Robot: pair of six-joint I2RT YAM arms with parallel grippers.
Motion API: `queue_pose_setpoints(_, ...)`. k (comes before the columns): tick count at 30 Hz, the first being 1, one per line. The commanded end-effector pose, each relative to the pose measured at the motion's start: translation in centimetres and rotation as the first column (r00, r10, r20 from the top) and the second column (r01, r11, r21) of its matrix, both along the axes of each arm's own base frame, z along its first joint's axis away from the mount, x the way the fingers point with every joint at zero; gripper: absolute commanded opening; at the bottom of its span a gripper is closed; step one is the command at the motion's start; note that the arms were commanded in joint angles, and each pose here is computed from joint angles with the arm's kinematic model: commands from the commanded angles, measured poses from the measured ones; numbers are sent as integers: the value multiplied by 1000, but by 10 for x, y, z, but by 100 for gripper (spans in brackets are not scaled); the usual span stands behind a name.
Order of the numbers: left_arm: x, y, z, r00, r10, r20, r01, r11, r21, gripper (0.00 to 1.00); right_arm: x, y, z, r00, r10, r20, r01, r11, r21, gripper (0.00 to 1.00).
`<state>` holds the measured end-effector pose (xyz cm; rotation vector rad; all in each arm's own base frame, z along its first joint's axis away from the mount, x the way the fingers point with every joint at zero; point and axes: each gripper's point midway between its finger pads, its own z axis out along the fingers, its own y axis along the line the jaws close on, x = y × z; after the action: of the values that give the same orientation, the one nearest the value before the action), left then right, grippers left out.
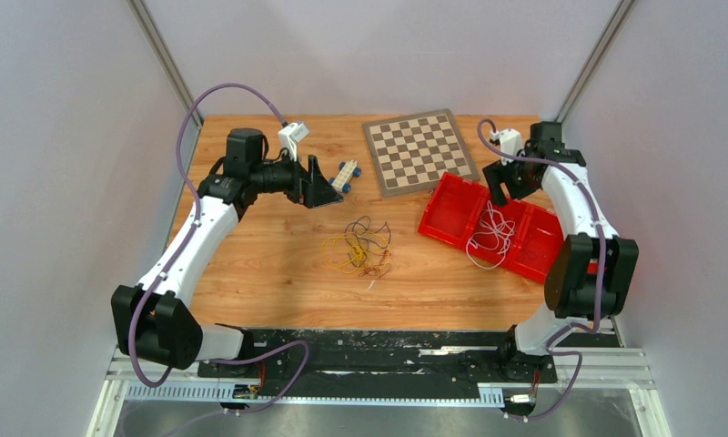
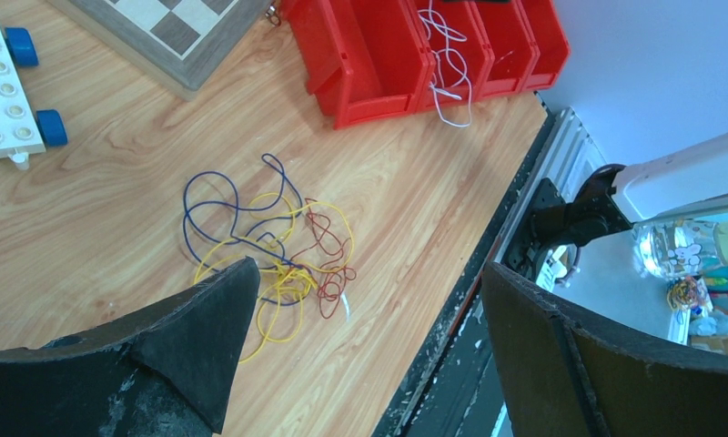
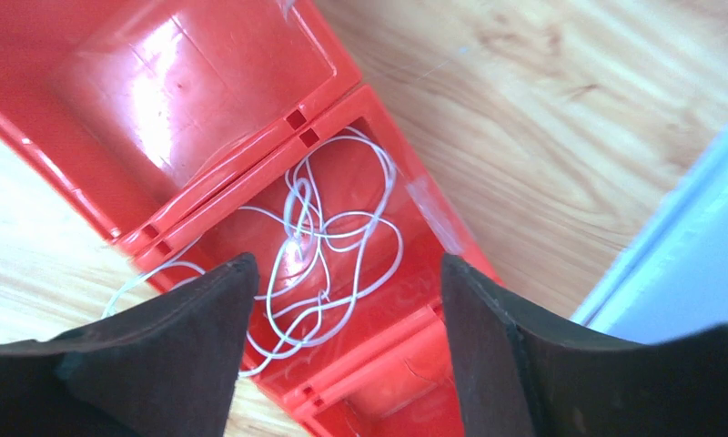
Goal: Untangle the cables
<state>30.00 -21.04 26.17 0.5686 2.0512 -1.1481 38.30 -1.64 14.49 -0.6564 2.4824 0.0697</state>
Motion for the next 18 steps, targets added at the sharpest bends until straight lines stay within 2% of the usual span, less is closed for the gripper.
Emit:
queue_pose_setpoints(1,-4,0,15,998,-13,65,15,1000,-26,100,-34,10,41,997,75,7,-75,997,16,76)
queue_pose_setpoints(5,-4,0,16,998,-11,69,13,999,-31,100,-98,54,19,962,229,-146,-209,967,145,67)
queue_pose_setpoints(8,-4,-1,15,998,-8,62,11,999,-37,100,-131,77,-5,927,321,-196,-295,943,153,64)
queue_pose_setpoints(12,-6,-1,16,998,-13,61,15,999,-38,100,-144,81,-30,919,337,-206,-318,940,120,63)
queue_pose_setpoints(18,-8,0,16,998,-13,58,15,999,-30,100,-131,76,-56,929,330,-169,-331,943,24,66)
